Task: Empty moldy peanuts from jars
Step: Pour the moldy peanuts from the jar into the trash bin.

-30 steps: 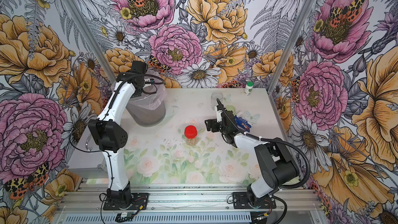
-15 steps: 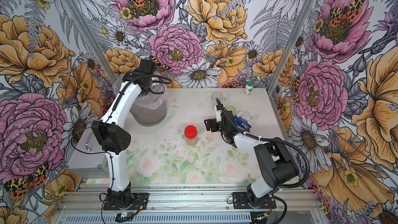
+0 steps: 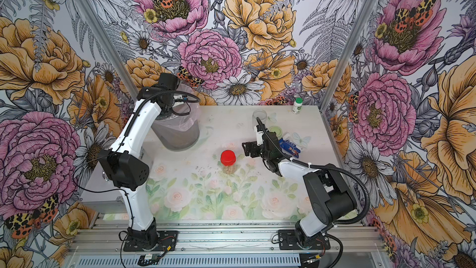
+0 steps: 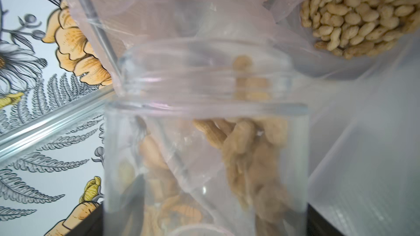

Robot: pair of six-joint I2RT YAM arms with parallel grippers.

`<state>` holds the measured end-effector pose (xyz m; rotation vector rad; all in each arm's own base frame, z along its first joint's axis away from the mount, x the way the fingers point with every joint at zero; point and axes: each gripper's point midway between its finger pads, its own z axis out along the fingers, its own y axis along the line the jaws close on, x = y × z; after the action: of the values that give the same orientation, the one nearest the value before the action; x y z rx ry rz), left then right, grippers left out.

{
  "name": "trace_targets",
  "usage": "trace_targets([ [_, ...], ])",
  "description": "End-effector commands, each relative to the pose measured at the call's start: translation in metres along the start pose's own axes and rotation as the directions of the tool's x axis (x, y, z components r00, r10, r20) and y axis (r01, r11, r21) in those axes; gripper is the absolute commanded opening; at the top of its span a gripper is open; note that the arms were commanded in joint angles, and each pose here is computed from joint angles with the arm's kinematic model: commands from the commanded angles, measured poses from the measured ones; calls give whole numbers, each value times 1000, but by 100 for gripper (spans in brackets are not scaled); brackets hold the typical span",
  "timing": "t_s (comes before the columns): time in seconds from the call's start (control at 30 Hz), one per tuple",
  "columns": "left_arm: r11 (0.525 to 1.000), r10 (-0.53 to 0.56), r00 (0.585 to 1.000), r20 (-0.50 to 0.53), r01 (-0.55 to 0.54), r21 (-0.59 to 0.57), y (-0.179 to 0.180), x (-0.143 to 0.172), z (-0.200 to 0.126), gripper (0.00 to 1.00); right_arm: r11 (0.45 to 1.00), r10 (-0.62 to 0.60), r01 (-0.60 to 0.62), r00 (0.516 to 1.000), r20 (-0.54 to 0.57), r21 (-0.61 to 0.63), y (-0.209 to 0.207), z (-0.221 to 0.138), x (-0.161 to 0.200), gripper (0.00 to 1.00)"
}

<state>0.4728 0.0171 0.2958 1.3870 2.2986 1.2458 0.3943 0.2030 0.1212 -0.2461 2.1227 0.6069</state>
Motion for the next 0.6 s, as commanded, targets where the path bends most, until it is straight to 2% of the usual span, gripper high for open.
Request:
trace_targets([
  [0.0, 989, -147, 987, 68, 149, -19, 15, 11, -22, 31, 999, -10, 11, 999, 40, -45, 15, 1, -20, 88],
  [0.03, 978, -205, 979, 23, 205, -29, 22, 28, -18, 31, 999, -16, 17, 999, 37, -31, 15, -1, -19, 88],
  [0.07, 983, -185, 983, -7, 184, -15, 19, 24, -9, 31, 1000, -20, 21, 998, 52, -21, 14, -3, -18, 88],
  [0.13, 997, -76, 994, 80, 74, 22, 5, -18, -8, 29, 999, -15, 17, 998, 68, -35, 15, 0, -18, 89],
  [0.17, 990, -137, 982, 130, 133, 38, 10, -21, -13, 29, 999, -18, 21, 998, 53, -49, 18, 2, -19, 88],
  [0.23, 964, -267, 962, 58, 265, 34, 23, 22, -8, 29, 999, -29, 30, 999, 23, -41, 20, 0, -17, 87],
  [0.27, 964, -266, 964, 19, 266, 30, 21, 34, -3, 30, 999, -37, 38, 999, 33, -30, 19, -2, -17, 87],
  [0.3, 982, -186, 983, -6, 186, 30, 14, 27, 3, 30, 999, -36, 37, 998, 60, -19, 16, -2, -18, 88],
  [0.33, 993, -110, 994, 21, 109, 36, 6, 5, 2, 29, 999, -30, 33, 996, 81, -28, 17, 0, -20, 89],
  [0.37, 995, -96, 993, 71, 94, 38, 6, -11, -5, 29, 998, -29, 32, 996, 86, -44, 20, 3, -24, 89],
  [0.4, 992, -126, 985, 116, 123, 31, 13, -19, -13, 30, 997, -30, 36, 997, 77, -67, 26, 7, -29, 88],
  [0.43, 988, -152, 980, 125, 150, 20, 21, -15, -17, 30, 997, -34, 38, 998, 58, -73, 29, 10, -30, 87],
  [0.57, 990, -138, 990, -16, 137, -17, 19, 21, -9, 30, 999, -24, 27, 995, 92, -32, 23, 9, -25, 88],
])
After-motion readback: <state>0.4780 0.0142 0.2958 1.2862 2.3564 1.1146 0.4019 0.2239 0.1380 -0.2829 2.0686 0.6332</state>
